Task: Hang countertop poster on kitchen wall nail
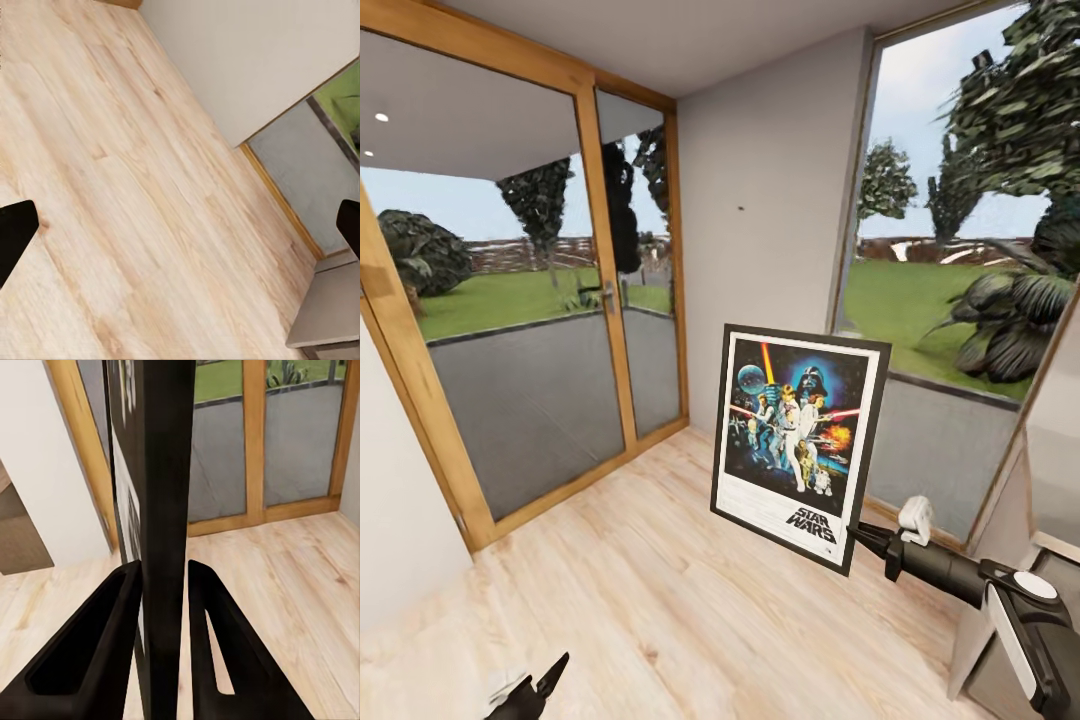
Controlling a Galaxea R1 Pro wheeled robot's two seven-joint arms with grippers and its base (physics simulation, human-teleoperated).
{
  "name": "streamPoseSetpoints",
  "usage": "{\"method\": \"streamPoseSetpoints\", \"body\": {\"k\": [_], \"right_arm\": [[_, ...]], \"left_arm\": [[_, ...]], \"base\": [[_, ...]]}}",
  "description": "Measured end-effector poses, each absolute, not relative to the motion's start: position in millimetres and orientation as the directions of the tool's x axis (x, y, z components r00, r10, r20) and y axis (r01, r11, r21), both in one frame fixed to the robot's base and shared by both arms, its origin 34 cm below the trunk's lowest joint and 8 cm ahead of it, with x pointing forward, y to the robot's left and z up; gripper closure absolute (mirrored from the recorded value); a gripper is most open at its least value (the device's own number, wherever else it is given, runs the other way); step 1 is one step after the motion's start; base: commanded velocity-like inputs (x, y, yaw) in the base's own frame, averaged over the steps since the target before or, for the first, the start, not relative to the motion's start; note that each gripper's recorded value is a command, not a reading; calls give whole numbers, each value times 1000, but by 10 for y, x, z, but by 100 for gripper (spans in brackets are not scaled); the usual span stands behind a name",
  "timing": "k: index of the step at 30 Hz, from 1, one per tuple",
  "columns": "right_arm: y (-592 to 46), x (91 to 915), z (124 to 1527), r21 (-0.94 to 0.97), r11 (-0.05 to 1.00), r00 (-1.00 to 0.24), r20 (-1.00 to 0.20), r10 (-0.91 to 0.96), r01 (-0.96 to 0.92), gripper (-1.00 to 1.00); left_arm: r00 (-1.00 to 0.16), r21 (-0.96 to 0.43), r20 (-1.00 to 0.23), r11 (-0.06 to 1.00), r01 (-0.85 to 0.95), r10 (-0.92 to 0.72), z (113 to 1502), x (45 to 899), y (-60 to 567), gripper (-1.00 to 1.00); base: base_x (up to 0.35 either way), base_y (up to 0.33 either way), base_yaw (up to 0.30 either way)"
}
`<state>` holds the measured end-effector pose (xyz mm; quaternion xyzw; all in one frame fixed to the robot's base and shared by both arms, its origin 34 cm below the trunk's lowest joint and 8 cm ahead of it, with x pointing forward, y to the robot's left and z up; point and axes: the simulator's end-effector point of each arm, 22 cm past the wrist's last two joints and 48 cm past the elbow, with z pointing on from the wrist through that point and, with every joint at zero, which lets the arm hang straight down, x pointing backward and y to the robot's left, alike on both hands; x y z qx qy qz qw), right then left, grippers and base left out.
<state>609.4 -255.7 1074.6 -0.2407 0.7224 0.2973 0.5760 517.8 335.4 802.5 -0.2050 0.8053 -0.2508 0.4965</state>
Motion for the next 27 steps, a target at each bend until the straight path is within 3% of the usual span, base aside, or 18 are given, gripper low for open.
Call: {"method": "streamPoseSetpoints", "body": {"k": [27], "right_arm": [[-2558,6094,10746,152,708,-221,-975,-5,-690,100]], "left_arm": [[-423,-609,-696,789,-80,-580,8027,5181,3349,-100]], "base": [[269,259,0]]}}
